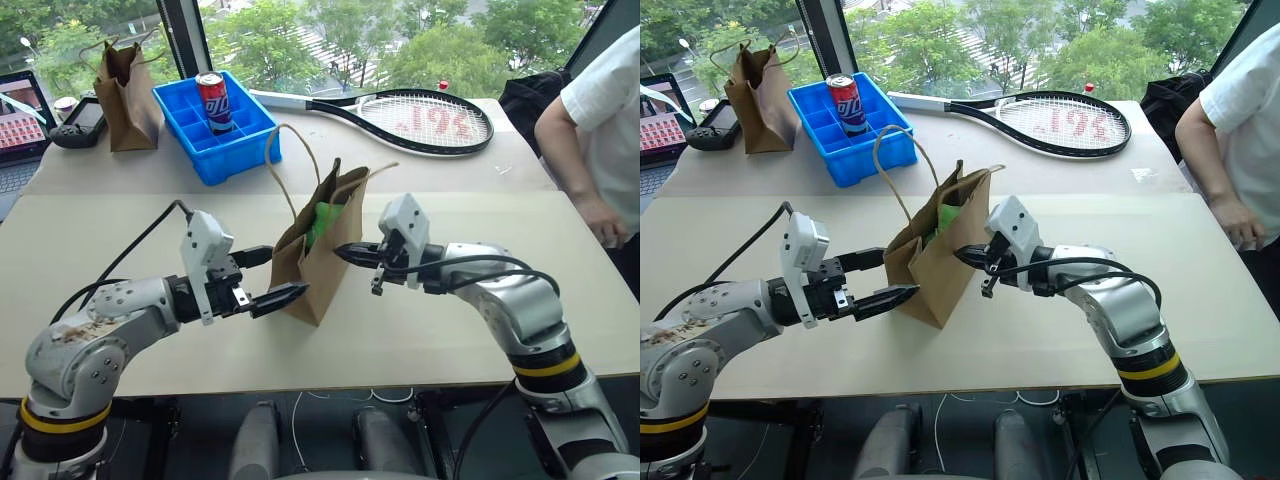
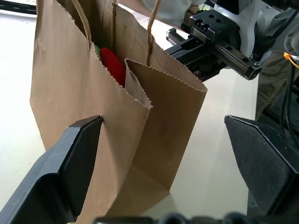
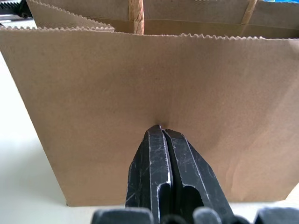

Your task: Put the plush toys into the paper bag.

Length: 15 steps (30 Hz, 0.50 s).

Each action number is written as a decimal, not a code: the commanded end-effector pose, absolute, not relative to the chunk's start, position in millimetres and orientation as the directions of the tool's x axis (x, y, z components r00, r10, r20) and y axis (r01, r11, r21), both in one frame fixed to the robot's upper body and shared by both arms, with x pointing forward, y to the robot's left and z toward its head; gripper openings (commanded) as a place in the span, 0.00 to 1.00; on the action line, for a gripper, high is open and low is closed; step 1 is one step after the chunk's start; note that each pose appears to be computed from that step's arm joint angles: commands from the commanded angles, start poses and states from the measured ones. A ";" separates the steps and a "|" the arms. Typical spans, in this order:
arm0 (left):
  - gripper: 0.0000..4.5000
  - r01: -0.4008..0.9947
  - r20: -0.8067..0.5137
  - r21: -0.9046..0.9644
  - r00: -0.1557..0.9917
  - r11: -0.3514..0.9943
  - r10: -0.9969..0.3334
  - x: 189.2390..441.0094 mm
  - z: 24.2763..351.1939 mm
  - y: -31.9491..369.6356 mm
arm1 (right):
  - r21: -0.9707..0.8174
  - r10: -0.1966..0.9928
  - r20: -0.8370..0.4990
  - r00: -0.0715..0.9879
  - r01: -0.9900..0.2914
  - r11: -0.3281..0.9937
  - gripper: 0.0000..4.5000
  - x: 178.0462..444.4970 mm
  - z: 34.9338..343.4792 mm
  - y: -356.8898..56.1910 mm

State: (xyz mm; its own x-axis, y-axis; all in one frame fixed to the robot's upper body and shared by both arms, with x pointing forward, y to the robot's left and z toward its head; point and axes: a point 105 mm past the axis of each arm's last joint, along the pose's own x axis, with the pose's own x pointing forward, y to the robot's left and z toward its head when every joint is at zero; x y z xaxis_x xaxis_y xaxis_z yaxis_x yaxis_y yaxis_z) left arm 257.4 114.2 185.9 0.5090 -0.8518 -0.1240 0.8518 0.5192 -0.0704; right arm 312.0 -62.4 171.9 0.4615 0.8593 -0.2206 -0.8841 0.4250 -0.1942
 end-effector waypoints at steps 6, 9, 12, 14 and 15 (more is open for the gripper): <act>1.00 0.847 -0.092 -0.052 0.523 0.529 -0.847 263.0 191.1 94.8 | -0.220 0.876 -0.153 0.457 -0.880 0.421 0.01 309.9 181.6 -50.7; 0.89 0.841 -0.101 -0.059 0.530 0.537 -0.842 266.1 189.5 96.0 | -0.215 0.876 -0.145 0.460 -0.879 0.426 0.00 309.8 181.8 -49.8; 0.67 0.837 -0.114 -0.059 0.536 0.545 -0.836 270.0 187.7 98.5 | -0.213 0.872 -0.141 0.468 -0.875 0.435 0.00 310.0 182.0 -51.0; 0.55 0.836 -0.124 -0.052 0.537 0.546 -0.835 272.8 186.6 100.0 | -0.214 0.866 -0.140 0.480 -0.869 0.447 0.00 310.6 183.1 -54.2; 0.43 0.834 -0.128 -0.051 0.540 0.549 -0.832 274.8 186.1 101.2 | -0.216 0.863 -0.139 0.486 -0.865 0.453 0.00 310.9 183.9 -56.4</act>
State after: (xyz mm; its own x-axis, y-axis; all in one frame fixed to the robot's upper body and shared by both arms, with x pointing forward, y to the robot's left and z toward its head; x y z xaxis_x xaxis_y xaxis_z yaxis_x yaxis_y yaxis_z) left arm 273.2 101.7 181.1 0.5462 -0.8269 -0.1340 0.8255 0.5585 -0.0814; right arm 311.7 -52.1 168.8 0.4651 0.8644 -0.1911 -0.8827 0.4365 -0.1741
